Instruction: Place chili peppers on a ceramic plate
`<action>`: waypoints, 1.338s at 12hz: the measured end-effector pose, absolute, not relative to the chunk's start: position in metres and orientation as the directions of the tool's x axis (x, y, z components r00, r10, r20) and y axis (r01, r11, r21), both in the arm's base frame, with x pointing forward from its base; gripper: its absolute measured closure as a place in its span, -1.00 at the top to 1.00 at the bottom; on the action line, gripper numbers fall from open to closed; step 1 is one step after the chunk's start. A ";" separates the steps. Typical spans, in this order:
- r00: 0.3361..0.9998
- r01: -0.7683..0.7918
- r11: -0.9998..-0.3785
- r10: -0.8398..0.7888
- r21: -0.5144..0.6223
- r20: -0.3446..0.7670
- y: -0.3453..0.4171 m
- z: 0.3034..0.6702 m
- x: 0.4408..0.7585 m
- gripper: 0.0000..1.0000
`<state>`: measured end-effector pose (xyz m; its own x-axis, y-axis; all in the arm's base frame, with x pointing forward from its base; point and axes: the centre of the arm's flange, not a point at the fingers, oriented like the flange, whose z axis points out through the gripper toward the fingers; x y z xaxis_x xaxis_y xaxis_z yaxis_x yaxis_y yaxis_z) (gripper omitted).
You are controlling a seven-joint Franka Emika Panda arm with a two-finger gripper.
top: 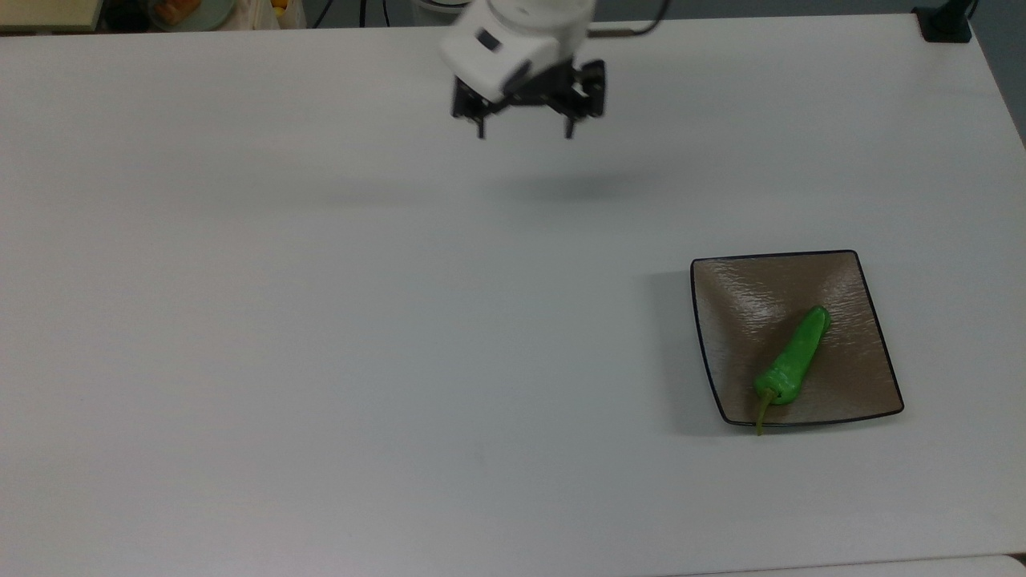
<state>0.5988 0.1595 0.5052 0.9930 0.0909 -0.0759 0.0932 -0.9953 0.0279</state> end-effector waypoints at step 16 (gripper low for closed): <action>0.999 0.030 -0.997 0.032 -0.073 -0.020 0.027 0.559 0.558 1.00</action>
